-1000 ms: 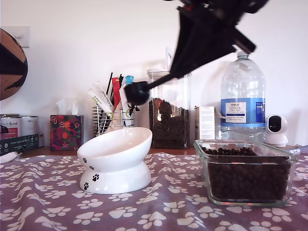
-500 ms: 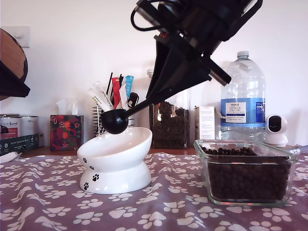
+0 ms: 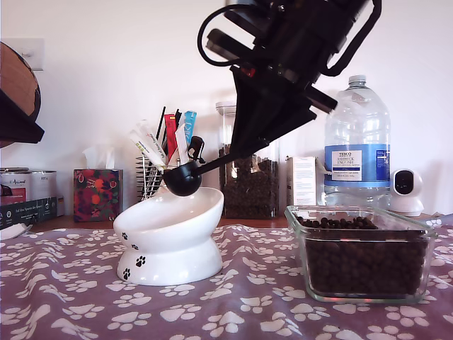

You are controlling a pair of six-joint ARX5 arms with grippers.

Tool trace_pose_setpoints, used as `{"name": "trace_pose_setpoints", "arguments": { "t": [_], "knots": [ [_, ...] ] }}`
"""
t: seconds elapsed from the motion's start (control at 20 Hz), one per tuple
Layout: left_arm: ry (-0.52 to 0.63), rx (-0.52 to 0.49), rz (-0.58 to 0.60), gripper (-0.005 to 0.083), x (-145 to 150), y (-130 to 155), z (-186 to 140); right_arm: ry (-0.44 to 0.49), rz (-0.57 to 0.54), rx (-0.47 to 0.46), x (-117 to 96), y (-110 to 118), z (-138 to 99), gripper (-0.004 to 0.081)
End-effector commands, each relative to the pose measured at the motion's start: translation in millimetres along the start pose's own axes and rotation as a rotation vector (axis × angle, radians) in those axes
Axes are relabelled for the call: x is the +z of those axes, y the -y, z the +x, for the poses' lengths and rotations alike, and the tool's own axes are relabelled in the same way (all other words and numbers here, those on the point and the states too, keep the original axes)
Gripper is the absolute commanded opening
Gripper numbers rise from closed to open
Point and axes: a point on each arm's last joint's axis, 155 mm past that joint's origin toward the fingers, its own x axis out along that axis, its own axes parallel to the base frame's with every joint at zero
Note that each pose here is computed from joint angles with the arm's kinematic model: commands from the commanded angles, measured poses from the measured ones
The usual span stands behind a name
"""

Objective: Measure one spoon of cat food and pour it into the food bowl

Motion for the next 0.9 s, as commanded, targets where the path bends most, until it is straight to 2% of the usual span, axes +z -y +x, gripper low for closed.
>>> {"name": "trace_pose_setpoints", "arguments": {
  "t": [0.0, 0.15, 0.3, 0.5, 0.85],
  "knots": [
    [-0.001, -0.003, 0.004, -0.002, -0.5, 0.7, 0.6, 0.006, -0.1, -0.029, 4.3, -4.9, 2.2, -0.0013],
    [-0.007, -0.003, 0.002, -0.002, -2.0, 0.6, 0.6, -0.001, -0.24, -0.122, 5.1, 1.9, 1.9, -0.0013],
    [-0.011, -0.006, 0.001, -0.002, -2.9, 1.1, 0.6, -0.009, -0.334, -0.207, 7.3, 13.9, -0.4, -0.0013],
    [-0.012, -0.009, 0.0, -0.002, -3.2, 1.6, 0.6, -0.004, -0.409, -0.275, 13.6, 24.4, -3.2, -0.0013],
    [-0.021, -0.027, -0.002, -0.002, -5.3, 4.8, 0.5, -0.003, -0.583, -0.347, 22.9, 25.0, -6.0, -0.0013]
  ]
}}
